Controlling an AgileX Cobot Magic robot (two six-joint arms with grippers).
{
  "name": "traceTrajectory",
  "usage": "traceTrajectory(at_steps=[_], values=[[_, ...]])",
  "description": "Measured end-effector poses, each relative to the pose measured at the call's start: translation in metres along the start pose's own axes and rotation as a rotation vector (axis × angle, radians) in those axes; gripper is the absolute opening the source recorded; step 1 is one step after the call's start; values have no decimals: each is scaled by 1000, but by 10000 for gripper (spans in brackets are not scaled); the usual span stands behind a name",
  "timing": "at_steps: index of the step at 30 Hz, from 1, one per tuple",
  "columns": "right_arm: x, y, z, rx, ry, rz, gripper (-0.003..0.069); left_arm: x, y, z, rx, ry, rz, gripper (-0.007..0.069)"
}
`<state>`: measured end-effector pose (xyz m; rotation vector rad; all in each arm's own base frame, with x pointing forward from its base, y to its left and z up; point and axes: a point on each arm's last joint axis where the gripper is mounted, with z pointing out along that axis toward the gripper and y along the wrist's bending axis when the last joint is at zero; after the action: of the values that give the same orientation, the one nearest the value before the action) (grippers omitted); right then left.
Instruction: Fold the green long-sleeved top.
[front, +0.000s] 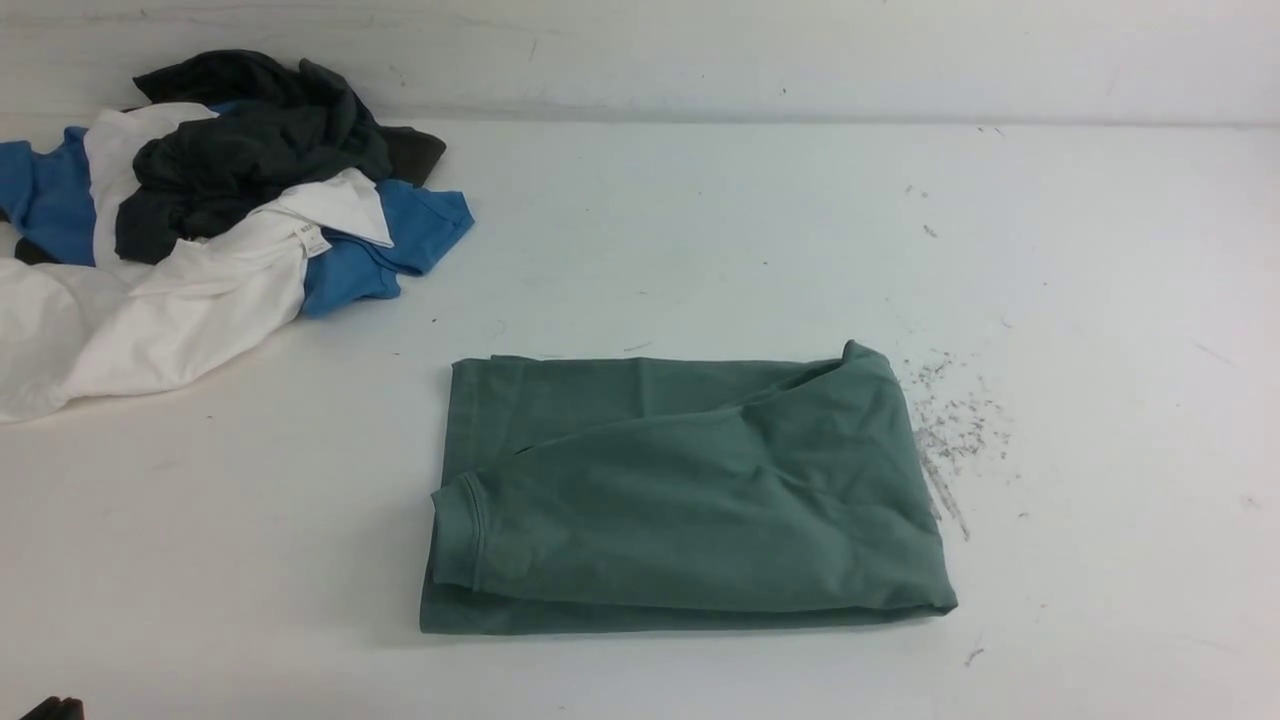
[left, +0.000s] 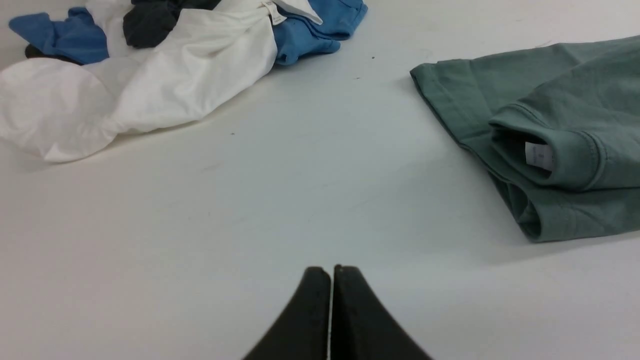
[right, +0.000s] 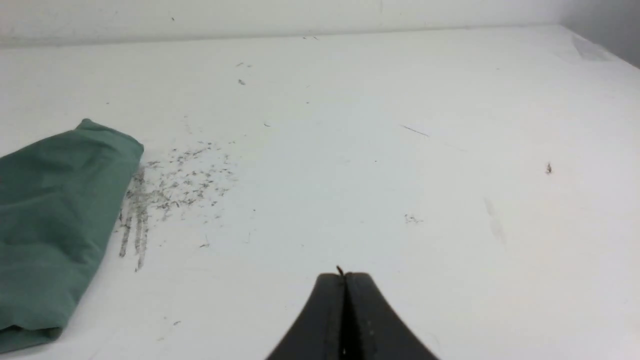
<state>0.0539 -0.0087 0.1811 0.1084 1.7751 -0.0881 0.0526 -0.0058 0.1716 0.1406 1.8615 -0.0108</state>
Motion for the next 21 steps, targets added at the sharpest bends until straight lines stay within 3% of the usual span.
traceTrajectory(at_steps=[21], values=[[0, 0, 0, 4, 1, 4, -15, 0, 0, 0, 0, 0, 0, -4]])
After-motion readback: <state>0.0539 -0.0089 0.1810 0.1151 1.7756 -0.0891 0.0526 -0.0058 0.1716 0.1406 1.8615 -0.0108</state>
